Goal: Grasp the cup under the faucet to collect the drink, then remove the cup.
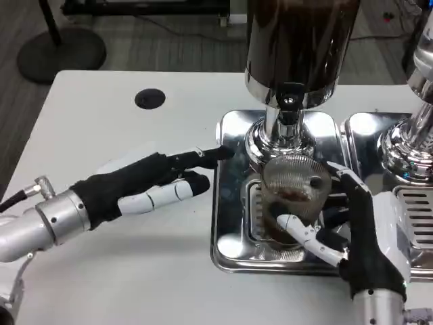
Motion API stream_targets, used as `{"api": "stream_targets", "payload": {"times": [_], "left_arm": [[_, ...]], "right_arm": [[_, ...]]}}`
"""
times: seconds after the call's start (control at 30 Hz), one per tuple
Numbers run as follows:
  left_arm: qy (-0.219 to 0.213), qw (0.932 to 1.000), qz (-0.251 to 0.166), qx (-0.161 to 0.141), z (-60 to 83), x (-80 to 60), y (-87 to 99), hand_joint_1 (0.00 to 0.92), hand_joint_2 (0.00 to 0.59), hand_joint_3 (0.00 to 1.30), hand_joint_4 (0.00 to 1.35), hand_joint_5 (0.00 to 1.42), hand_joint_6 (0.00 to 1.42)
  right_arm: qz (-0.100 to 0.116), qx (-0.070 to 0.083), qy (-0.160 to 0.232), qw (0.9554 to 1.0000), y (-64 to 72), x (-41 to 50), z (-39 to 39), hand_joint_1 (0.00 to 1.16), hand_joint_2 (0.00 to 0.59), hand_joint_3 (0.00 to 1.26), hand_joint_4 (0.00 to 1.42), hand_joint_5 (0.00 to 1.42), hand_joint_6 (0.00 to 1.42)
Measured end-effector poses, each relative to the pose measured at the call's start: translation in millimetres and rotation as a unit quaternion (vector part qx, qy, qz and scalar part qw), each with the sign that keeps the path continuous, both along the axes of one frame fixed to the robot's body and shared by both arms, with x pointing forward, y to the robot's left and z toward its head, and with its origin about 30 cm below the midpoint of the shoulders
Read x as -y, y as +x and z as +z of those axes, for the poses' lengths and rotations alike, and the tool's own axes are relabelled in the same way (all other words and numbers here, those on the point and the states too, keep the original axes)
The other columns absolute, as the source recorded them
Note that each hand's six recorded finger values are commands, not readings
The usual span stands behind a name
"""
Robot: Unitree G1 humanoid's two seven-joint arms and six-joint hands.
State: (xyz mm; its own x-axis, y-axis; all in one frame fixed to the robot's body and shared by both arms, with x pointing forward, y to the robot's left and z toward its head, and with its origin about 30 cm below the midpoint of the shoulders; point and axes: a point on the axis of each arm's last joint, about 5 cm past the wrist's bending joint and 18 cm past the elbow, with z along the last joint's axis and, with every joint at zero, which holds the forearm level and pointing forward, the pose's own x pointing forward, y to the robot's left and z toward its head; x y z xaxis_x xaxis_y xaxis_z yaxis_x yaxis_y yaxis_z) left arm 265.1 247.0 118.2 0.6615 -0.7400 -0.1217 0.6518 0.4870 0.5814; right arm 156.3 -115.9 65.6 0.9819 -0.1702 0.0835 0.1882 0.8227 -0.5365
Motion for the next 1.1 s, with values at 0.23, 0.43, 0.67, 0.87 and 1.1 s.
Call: {"api": "stream_targets", "payload": {"times": [0.23, 0.43, 0.67, 0.87, 1.1], "left_arm": [[0.003, 1.0, 0.0, -0.004, -0.9, 0.0, 1.1, 0.0, 0.17, 0.12, 0.05, 0.09, 0.2], [0.016, 0.9998, -0.009, -0.002, -1.1, 1.8, 1.6, 0.0, 0.171, 0.12, 0.05, 0.09, 0.19], [0.022, 0.9995, -0.023, 0.001, -1.9, 6.0, 2.1, 0.0, 0.171, 0.12, 0.05, 0.08, 0.19], [0.025, 0.9989, -0.037, 0.016, -0.9, 8.4, 1.8, 0.0, 0.172, 0.12, 0.05, 0.08, 0.19], [0.025, 0.9983, -0.045, 0.026, 1.0, 9.8, 2.3, 0.0, 0.172, 0.12, 0.05, 0.08, 0.19]], "right_arm": [[-0.007, 0.006, 0.001, 1.0, -2.5, 0.2, -1.3, 0.65, 0.216, 0.4, 0.47, 0.64, 0.77], [-0.014, 0.022, 0.004, 0.9997, -3.8, -0.1, -1.2, 0.65, 0.217, 0.4, 0.48, 0.65, 0.79], [-0.023, 0.032, 0.006, 0.9992, -5.3, 1.0, -1.1, 0.65, 0.217, 0.42, 0.49, 0.66, 0.82], [-0.024, 0.053, 0.007, 0.9983, -12.8, 3.1, 5.8, 0.65, 0.217, 0.43, 0.5, 0.67, 0.82], [-0.022, 0.052, 0.005, 0.9984, -32.1, 8.1, 10.2, 0.65, 0.217, 0.44, 0.51, 0.67, 0.82]]}}
